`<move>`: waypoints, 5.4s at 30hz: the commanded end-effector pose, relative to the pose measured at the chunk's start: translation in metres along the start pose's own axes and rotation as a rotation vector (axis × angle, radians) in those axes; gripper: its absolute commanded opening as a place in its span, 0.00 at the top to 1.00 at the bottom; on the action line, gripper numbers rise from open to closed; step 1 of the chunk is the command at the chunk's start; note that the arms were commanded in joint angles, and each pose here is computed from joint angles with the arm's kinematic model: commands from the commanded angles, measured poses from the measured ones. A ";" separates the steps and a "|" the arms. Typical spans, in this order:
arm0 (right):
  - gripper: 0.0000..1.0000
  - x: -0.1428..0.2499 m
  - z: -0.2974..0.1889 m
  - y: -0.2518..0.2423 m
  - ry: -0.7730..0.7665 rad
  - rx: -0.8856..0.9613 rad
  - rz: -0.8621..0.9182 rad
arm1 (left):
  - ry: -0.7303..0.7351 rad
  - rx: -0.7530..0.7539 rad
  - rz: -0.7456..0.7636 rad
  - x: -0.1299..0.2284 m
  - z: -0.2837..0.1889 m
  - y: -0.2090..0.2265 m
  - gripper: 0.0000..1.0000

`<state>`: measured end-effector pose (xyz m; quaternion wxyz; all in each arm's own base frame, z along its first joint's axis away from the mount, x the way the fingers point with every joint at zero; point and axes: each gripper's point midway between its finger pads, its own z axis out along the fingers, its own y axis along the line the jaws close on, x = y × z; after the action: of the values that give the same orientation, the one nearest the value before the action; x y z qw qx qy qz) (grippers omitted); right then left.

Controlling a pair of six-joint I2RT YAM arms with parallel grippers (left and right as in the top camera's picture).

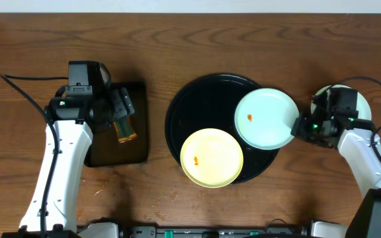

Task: Clean dirty plates on tray and stack at the side
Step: 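Grip the rim of the second blue plate with the right gripper, then pick up the sponge with the left gripper and scrub the blue plate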

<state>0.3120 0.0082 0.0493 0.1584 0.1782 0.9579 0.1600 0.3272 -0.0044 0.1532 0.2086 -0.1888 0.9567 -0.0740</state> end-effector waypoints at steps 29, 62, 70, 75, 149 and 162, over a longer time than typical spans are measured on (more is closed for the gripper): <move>0.99 -0.002 0.071 0.061 -0.044 -0.006 -0.161 | -0.046 0.020 -0.021 -0.012 -0.002 -0.004 0.15; 0.99 -0.007 0.071 0.064 -0.066 -0.017 -0.173 | 0.230 -0.275 -0.070 0.051 0.139 0.051 0.93; 0.99 -0.007 0.071 0.064 -0.066 -0.016 -0.174 | 0.089 -0.141 0.062 0.017 0.086 0.022 0.93; 0.99 -0.006 0.071 0.064 -0.062 -0.014 -0.173 | 0.083 0.019 0.139 0.021 0.071 -0.023 0.93; 0.99 0.007 0.071 0.055 -0.007 0.017 -0.183 | 0.153 0.467 0.534 0.141 0.117 -0.300 0.93; 0.99 -0.002 0.057 0.063 -0.043 0.001 -0.239 | 0.023 0.192 0.436 0.060 0.086 -0.216 0.93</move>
<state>0.3456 0.0789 0.0053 0.1715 0.0939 0.9701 0.1441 0.3629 -0.2867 0.0499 0.1617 0.0855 0.9678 -0.1731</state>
